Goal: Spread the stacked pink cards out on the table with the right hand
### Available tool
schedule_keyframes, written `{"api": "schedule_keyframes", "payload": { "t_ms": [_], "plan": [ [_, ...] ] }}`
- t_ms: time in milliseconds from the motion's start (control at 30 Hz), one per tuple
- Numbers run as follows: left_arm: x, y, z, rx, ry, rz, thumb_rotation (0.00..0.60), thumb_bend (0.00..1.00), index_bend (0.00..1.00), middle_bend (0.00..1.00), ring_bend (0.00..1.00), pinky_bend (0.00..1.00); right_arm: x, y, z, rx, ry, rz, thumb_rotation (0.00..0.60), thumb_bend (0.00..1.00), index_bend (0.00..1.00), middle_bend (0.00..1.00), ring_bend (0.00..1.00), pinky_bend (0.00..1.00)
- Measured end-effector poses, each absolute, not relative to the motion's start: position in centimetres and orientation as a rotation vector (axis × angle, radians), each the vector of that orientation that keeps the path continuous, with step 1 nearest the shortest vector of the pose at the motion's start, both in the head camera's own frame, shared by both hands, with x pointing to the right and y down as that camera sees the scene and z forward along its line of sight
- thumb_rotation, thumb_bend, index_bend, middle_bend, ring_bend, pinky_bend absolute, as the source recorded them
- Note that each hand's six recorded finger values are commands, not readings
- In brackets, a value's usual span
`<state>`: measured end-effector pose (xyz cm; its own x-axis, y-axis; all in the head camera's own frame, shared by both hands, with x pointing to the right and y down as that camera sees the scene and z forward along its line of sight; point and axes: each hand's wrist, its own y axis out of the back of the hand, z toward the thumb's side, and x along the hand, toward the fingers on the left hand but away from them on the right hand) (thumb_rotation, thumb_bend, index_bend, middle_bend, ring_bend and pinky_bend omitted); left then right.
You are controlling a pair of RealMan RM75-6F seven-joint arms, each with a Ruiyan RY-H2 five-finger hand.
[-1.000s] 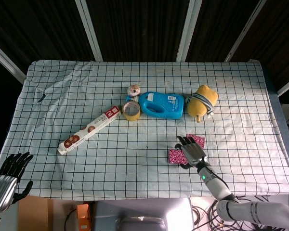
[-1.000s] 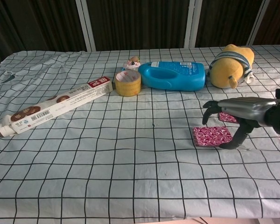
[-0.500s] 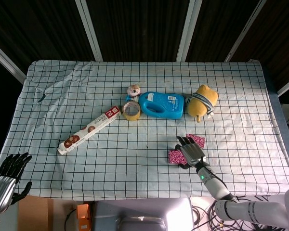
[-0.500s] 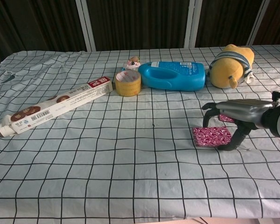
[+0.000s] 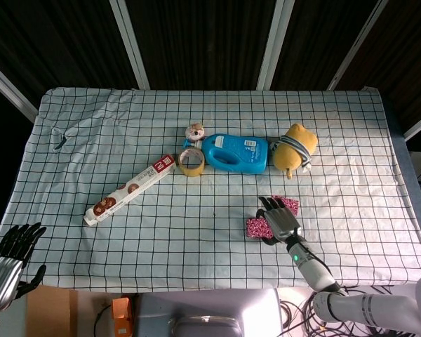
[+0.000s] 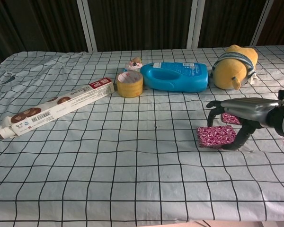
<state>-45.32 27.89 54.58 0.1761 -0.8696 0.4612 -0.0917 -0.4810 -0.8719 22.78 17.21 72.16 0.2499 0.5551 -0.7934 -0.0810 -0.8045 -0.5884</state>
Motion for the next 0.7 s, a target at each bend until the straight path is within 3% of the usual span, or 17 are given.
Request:
{"api": "schedule_keyframes", "payload": {
  "t_ms": [300,700],
  "plan": [
    [-45.4,27.9,54.5,-1.736,0.920,-1.373,0.600,0.43,0.00,0.05,0.00,0.00,22.7,16.3,71.7,-2.006,-0.481,1.581,0.600,0.19,0.44,0.00,0.00,0.00],
    [-45.4,27.7,54.8,-1.735,0.918,-1.383,0.600,0.43,0.00,0.05,0.00,0.00,22.7,11.8,72.4,-1.919,-0.647,1.626,0.600,0.19,0.42,0.00,0.00,0.00]
  ]
}}
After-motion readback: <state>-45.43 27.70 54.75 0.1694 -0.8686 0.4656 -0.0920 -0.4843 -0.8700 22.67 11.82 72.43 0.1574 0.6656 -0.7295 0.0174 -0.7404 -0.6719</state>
